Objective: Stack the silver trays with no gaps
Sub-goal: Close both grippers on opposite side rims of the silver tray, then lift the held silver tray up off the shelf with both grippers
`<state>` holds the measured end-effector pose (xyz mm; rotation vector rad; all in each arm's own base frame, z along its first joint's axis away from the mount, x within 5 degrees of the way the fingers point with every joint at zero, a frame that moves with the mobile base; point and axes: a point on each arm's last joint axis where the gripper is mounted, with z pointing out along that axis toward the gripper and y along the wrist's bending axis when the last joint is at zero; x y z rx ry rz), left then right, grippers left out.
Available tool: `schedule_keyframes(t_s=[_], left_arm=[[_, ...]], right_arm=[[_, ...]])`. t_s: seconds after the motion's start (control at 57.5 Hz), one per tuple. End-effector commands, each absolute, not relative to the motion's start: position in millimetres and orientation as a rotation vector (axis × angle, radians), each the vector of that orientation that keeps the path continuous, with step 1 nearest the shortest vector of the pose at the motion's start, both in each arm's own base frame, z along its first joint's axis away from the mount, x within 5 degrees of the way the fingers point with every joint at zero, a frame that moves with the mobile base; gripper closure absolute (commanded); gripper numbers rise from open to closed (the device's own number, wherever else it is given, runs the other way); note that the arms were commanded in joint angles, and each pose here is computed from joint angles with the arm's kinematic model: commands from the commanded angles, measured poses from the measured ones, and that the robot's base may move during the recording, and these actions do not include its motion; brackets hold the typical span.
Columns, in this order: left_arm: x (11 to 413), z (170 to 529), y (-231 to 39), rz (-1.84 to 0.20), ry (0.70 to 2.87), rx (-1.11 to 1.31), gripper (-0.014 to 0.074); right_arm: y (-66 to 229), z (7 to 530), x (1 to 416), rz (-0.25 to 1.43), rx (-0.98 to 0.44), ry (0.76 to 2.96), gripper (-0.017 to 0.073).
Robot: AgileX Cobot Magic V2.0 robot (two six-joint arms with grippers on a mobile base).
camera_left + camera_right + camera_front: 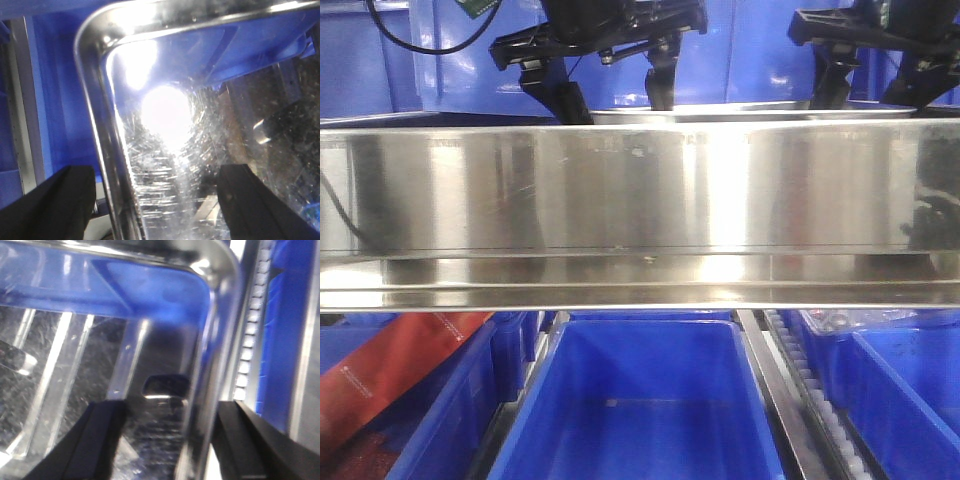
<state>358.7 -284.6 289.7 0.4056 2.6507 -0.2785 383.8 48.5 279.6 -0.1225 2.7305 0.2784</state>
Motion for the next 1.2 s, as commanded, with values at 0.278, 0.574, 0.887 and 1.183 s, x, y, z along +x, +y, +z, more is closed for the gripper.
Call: schedule_keyframes(t_s=[0.278, 0.574, 0.887, 1.183], left_arm=[[359.8, 290.7, -285.1, -0.278, 2.645, 0.396, 0.0577], [356.0, 301.0, -279.8, -0.251, 2.637, 0.401, 0.0593], [339.0, 354.3, -265.6, -0.276, 2.599, 0.380, 0.0593], [325.7, 424.6, -249.1, -0.326, 2.406, 0.338, 0.0593]], right_arm=[[47.9, 276.9, 383.3, 0.262, -0.146, 2.753, 0.0655], [47.9, 290.9, 379.2, 0.266, -0.156, 2.742, 0.0638], [47.4, 346.8, 361.9, 0.271, -0.190, 2.664, 0.0638], [45.5, 401.1, 338.0, 0.263, -0.203, 2.513, 0.0638]])
